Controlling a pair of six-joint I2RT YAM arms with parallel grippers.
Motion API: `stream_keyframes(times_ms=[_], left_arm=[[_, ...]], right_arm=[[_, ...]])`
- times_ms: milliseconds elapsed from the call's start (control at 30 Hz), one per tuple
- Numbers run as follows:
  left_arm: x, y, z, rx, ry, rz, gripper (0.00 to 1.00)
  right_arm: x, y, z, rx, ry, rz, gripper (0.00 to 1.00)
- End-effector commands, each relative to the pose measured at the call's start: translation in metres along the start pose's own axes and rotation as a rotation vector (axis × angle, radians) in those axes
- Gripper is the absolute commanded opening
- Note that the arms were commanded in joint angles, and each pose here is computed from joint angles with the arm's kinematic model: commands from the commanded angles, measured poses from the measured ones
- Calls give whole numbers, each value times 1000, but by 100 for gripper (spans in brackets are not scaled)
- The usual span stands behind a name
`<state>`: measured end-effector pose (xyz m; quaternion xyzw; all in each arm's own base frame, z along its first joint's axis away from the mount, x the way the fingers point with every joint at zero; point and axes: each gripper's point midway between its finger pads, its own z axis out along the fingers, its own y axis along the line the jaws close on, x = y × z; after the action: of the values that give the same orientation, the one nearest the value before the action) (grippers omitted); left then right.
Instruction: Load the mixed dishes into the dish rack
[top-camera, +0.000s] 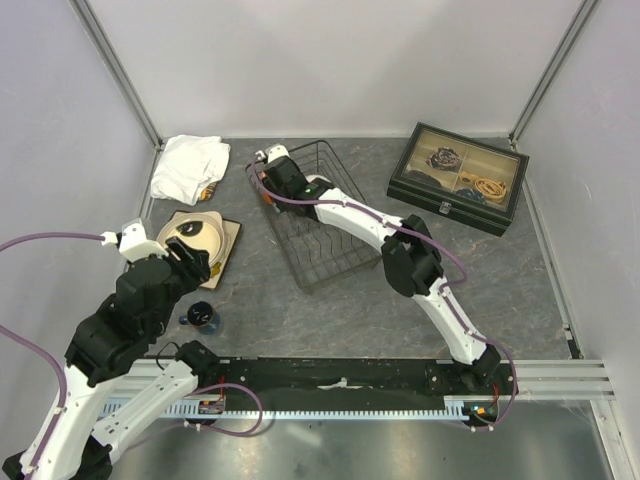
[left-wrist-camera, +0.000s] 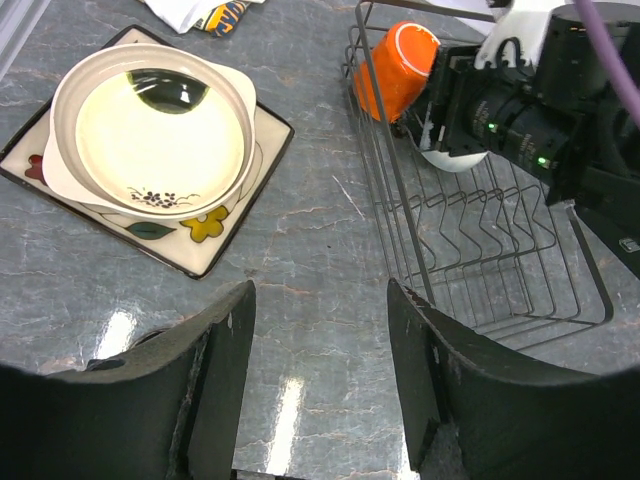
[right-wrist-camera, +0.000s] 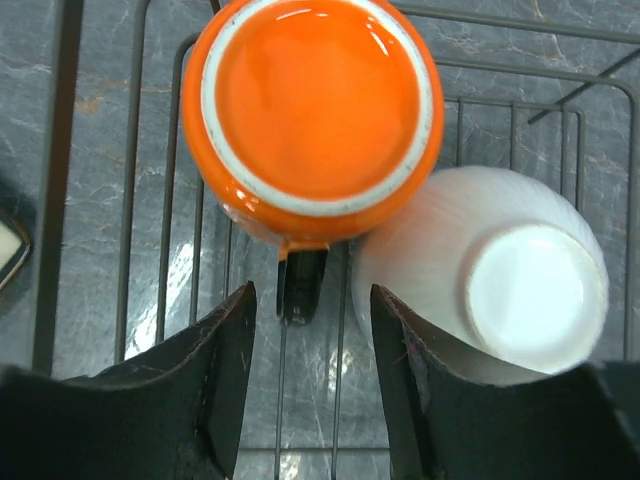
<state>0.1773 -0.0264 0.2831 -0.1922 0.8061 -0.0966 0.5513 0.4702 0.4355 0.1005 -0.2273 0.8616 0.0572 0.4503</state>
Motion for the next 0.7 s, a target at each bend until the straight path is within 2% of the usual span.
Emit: stream_keyframes(times_ms=[0,33,67,200,233,300,333,367,400,433,467,500,533,567,600,633,667], left_arm=[[-2,5,1,-28,-11,4,63],[-1,5,2,-31,-8,4,63],[0,5,3,-33,-7,3,64],[0,6,8,-67,-5,31,66],[0,6,10,-76,0,47,69],[-3,5,12,-83,-12,53,70],[-3,5,14,-82,-14,66,71],[-3,3,16,-79,-15,70,72],[-3,-1,20,-73,-21,72,79],[-2,-2,23,-72,-19,83,83],[3,-4,29,-84,0,101,83],[5,-5,32,-90,10,108,83],[8,-7,36,-100,19,111,83],[12,-8,43,-115,34,128,83],[15,-9,47,-123,43,141,83],[15,-12,51,-121,39,147,83],[16,-14,55,-126,40,155,83]], right_arm=[[-77,-7,-67,-50,-174,109,58],[-66,-6,-67,-59,-163,111,58],[-81,-9,-85,-71,-202,141,58],[-88,-15,-117,-97,-231,180,60],[-77,-15,-120,-99,-209,176,60],[-85,-18,-147,-120,-236,203,60],[-64,-21,-147,-108,-195,208,60],[-68,-26,-168,-122,-216,242,60],[-60,-24,-176,-139,-210,254,59],[-29,-22,-174,-140,-167,265,59],[-35,-31,-199,-132,-212,289,59],[-26,-26,-209,-144,-213,291,59],[3,-28,-210,-134,-170,297,59],[0,-34,-232,-146,-202,324,59],[9,-34,-241,-156,-196,343,58],[37,-36,-241,-150,-155,342,57],[35,-42,-262,-168,-189,387,56]])
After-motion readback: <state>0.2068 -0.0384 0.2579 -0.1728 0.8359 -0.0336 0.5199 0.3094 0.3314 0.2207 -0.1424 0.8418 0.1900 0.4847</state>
